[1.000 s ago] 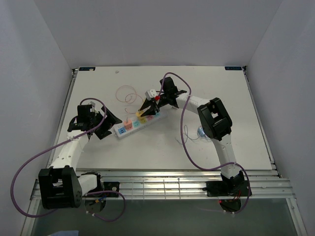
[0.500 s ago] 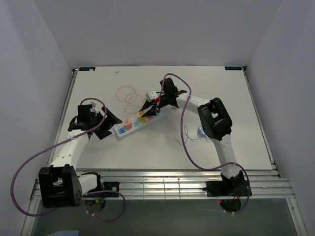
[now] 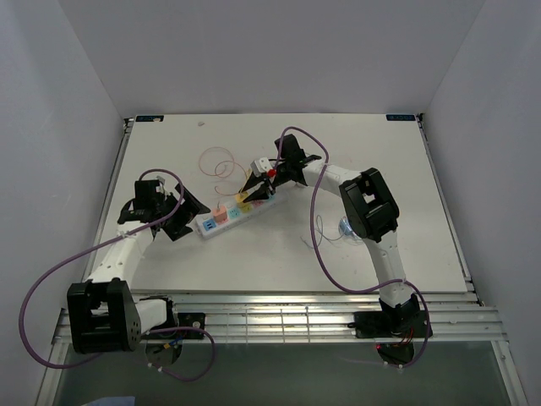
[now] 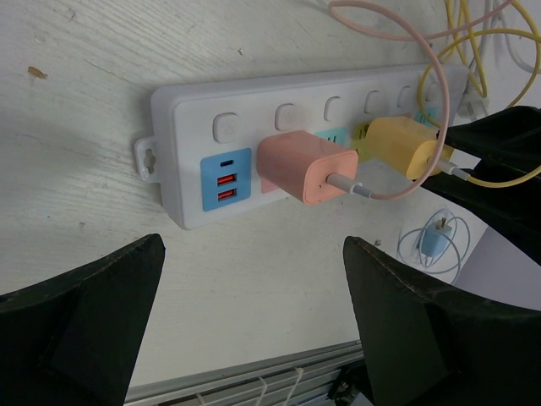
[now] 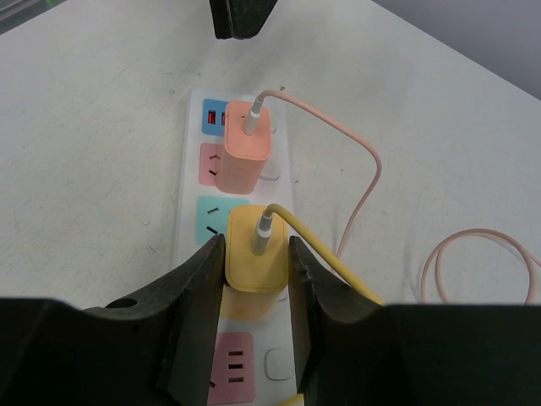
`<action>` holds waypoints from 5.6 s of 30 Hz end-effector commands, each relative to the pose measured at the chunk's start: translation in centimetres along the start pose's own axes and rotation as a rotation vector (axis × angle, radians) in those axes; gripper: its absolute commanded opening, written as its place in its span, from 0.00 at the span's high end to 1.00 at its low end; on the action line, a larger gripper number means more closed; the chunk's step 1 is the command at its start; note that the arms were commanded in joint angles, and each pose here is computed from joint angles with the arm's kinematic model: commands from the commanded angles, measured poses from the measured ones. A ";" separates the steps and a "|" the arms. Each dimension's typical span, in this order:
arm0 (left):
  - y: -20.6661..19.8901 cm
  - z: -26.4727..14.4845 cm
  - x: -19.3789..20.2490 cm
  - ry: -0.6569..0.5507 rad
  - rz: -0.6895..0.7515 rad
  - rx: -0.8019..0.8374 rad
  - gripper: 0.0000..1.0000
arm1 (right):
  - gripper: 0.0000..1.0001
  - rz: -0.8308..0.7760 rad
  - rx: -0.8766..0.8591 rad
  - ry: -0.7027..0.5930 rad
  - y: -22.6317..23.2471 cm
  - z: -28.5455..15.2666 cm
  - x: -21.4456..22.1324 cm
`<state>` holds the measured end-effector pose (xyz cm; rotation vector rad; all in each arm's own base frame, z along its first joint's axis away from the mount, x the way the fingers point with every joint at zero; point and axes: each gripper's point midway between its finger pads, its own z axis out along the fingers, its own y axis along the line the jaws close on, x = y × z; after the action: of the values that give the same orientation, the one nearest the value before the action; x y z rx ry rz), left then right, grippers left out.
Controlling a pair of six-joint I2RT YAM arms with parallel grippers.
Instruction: Insert the plug
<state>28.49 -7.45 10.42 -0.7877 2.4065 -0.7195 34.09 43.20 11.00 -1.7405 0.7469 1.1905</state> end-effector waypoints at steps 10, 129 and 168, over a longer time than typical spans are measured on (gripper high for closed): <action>0.5 0.1 -0.3 -0.006 -0.009 -0.028 0.02 | 0.92 -0.008 -0.028 0.011 1.5 0.5 -2.1; 0.9 8.0 -5.0 -0.070 -0.031 -0.214 0.27 | 0.92 0.208 0.205 0.584 -0.5 -5.3 10.6; 1.9 12.9 -4.6 0.003 0.011 -0.255 0.77 | 0.92 0.335 0.391 0.838 -0.7 -9.5 14.9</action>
<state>42.47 -6.65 4.82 -0.8649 2.3571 -0.4891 43.87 41.44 9.61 -1.7302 1.2634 0.5495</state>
